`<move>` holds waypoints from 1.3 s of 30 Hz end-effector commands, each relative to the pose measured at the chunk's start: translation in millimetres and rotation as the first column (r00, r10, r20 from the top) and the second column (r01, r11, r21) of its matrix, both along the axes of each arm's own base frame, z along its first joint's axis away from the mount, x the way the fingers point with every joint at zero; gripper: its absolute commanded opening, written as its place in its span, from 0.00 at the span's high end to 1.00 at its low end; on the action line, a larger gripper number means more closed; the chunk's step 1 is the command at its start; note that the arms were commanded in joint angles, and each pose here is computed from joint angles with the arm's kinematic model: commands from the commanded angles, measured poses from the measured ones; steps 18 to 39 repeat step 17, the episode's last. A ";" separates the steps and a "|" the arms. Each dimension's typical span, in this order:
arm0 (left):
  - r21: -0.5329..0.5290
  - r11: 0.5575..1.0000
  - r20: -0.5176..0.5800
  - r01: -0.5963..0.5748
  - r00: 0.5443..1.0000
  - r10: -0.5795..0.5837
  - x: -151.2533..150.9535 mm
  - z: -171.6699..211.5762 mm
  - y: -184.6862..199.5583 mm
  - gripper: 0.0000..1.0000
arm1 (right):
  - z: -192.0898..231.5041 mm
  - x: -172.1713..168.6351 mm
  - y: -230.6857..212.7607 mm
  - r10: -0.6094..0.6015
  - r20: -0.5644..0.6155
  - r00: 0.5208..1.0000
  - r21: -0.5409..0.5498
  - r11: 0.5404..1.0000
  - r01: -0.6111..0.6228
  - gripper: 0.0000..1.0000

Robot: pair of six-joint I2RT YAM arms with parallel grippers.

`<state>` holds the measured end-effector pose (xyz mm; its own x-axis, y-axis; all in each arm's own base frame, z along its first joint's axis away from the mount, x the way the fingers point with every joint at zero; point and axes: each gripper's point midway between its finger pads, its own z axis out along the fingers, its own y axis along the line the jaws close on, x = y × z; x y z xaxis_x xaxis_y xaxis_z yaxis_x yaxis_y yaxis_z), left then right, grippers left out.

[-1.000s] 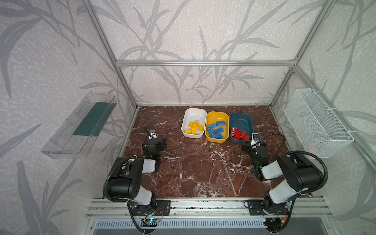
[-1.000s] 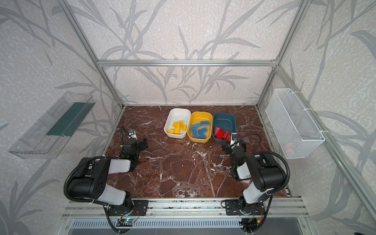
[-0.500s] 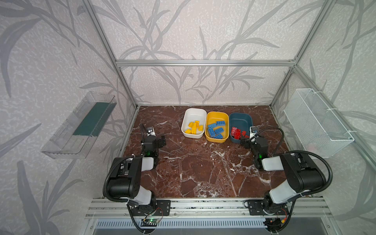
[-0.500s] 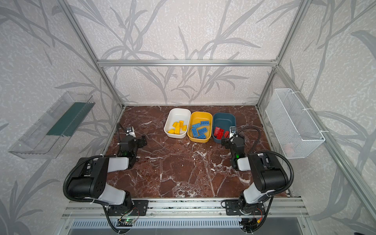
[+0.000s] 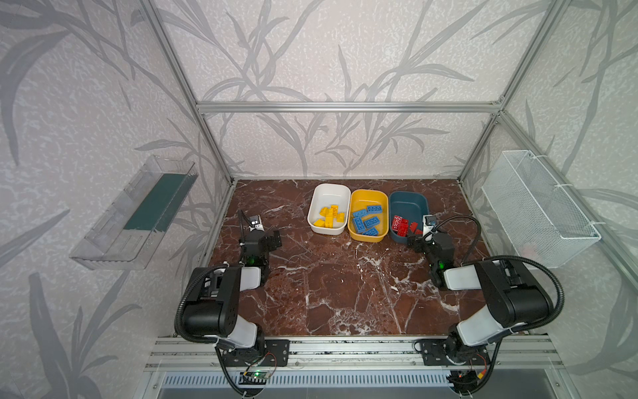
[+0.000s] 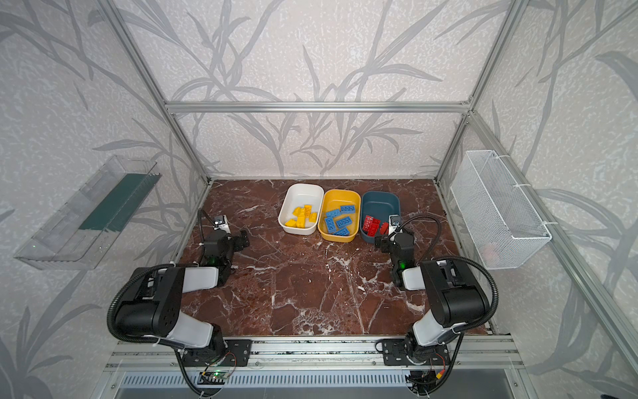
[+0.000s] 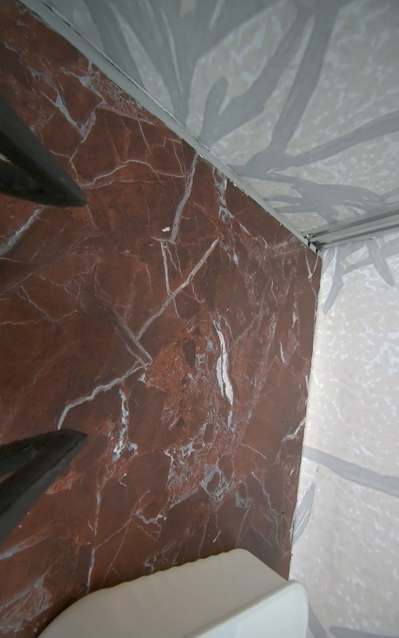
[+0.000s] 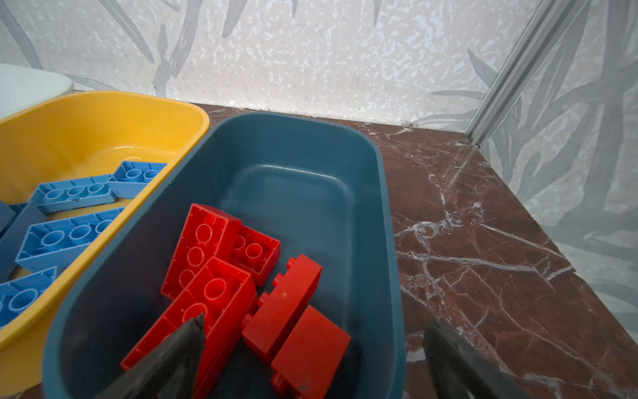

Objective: Sort the legos into containers by color

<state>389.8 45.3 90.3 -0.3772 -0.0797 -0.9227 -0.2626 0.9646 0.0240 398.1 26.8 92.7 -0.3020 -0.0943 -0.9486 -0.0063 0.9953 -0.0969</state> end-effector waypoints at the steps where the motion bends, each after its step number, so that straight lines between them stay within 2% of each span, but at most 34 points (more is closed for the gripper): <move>1: 0.014 1.000 0.001 0.016 1.000 -0.016 2.7 1.7 -1.6 0.01 | 0.9 -0.6 -0.4 0.001 -0.006 1.000 -0.001 1.000 -0.001 0.01; 39: 0.015 1.000 0.003 0.016 1.000 -0.016 3.0 2.3 -1.7 0.01 | 0.2 0.8 0.6 0.005 -0.013 1.000 -0.001 1.000 -0.005 0.01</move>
